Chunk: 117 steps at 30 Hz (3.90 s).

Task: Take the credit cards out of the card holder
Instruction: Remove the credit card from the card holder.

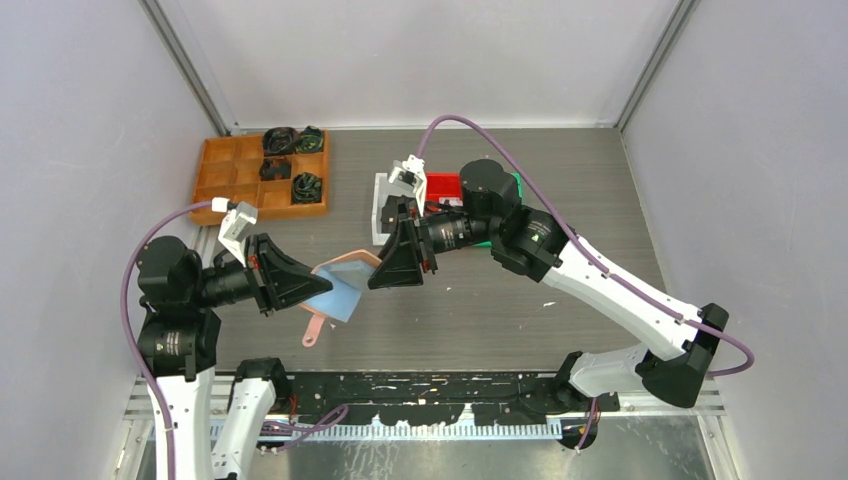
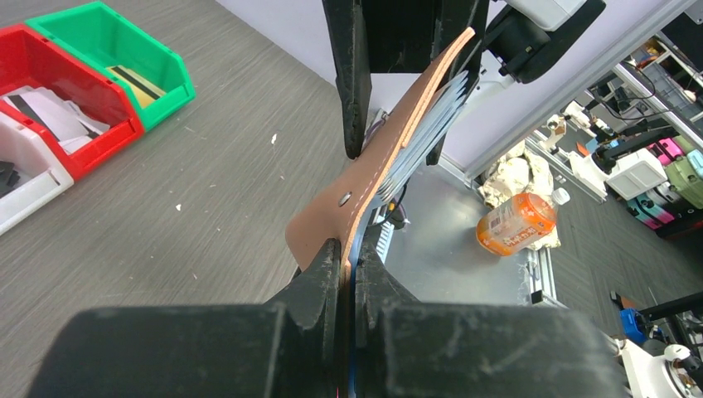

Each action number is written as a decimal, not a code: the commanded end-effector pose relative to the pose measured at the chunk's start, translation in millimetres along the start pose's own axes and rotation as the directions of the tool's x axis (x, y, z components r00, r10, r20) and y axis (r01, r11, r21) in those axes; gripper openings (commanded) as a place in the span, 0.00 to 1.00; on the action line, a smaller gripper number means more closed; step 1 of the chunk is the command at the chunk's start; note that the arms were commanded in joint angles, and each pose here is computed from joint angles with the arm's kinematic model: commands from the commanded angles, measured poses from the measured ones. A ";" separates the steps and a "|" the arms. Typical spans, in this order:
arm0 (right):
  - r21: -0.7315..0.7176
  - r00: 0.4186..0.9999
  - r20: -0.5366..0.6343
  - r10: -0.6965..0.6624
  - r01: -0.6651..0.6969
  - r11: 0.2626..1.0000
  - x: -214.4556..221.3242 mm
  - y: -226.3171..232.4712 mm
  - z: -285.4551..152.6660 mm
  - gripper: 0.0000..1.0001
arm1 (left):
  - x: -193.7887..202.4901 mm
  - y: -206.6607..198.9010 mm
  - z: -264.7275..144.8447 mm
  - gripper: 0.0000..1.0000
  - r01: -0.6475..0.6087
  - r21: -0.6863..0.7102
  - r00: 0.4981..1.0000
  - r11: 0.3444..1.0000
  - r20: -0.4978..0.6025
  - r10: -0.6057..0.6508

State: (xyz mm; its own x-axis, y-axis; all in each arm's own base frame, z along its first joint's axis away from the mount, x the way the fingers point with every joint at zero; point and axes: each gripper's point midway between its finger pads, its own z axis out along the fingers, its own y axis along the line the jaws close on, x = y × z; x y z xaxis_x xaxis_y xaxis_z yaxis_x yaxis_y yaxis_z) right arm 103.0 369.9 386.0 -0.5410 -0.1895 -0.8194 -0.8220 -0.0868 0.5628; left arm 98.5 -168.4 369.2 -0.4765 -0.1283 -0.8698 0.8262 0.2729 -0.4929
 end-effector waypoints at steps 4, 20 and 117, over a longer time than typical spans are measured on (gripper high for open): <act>-0.055 0.998 0.041 -0.042 0.044 0.997 -12.2 18.4 -7.2 0.48 | -9.6 -15.6 -2.1 0.00 -0.086 0.022 0.996 0.996 0.011 0.086; -0.090 0.999 0.019 -0.029 0.030 0.995 -9.4 20.6 -4.5 0.48 | -11.7 -15.4 -2.1 0.00 -0.096 0.016 0.995 0.995 0.015 0.095; 0.089 0.964 0.190 -0.188 0.173 0.981 -51.8 38.4 -24.0 0.01 | -22.0 8.1 -3.1 0.63 -0.075 -0.152 0.982 0.985 0.160 0.100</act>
State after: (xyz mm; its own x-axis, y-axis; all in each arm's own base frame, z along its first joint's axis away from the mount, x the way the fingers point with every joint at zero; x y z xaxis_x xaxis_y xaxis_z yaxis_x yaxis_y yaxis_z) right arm 119.5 362.5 387.6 -0.4823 -0.1399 -0.8648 -0.8757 0.1045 0.4715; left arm 100.2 -165.0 372.5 -0.4040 -0.1784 -0.8972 0.8208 0.3623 -0.4416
